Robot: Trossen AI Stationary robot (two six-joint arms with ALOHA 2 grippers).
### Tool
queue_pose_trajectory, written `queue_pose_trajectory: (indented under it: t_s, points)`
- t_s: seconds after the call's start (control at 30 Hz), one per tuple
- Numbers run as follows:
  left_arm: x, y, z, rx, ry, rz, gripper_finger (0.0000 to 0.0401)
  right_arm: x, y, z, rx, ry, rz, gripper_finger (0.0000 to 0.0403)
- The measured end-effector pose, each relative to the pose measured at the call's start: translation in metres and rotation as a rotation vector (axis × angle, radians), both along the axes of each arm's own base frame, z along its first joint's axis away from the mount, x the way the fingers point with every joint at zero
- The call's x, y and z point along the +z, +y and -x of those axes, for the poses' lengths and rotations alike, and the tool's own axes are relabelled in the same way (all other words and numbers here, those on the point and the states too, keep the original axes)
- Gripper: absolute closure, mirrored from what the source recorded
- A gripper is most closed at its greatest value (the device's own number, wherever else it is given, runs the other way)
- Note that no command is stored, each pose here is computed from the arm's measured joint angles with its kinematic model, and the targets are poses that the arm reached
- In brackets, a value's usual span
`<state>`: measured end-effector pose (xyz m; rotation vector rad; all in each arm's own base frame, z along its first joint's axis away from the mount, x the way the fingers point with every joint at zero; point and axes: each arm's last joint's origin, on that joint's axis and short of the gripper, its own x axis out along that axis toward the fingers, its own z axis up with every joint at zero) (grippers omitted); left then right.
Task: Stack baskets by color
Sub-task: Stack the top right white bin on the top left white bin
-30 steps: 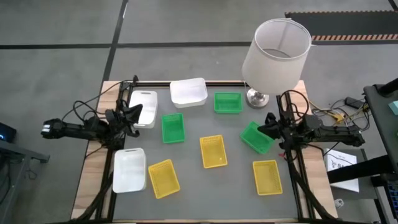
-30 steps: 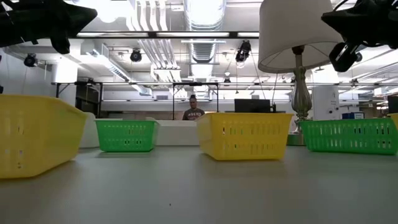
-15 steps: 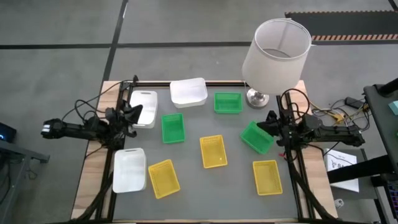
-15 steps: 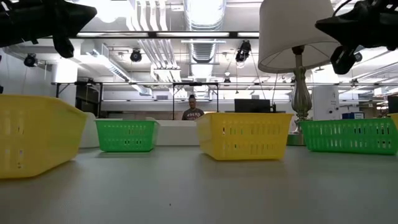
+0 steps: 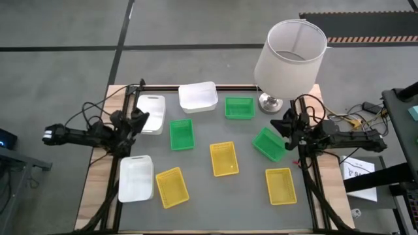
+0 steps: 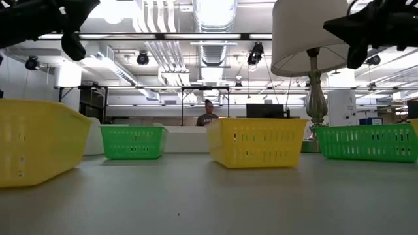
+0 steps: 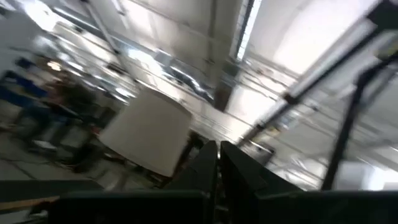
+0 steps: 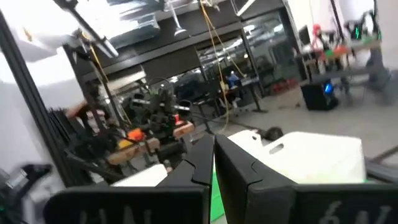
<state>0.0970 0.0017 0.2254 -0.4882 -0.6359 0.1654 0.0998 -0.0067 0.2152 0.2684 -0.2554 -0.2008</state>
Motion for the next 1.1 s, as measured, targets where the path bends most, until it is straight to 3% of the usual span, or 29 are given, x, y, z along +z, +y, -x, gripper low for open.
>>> queue_pose_trajectory:
  t_s: [0.2,0.47,0.8,1.0,1.1]
  points:
    - [0.003,-0.001,-0.008,-0.016,0.037,0.014,0.0397,0.007,0.0,-0.007,-0.06,-0.013,0.232,0.0394]
    - [0.011,-0.002,-0.019,-0.014,0.078,0.013,0.0397,0.021,0.001,-0.012,-0.101,-0.129,0.402,0.0394]
    - [0.025,-0.003,-0.037,-0.013,0.105,0.011,0.0397,0.025,0.002,-0.027,-0.068,-0.129,0.447,0.0394]
    - [0.028,-0.004,-0.049,-0.012,0.149,0.006,0.0397,0.026,0.006,-0.053,0.085,-0.043,0.455,0.0394]
    - [0.024,-0.005,-0.054,-0.012,0.18,0.003,0.0397,0.029,0.006,-0.065,0.103,-0.009,0.439,0.0394]
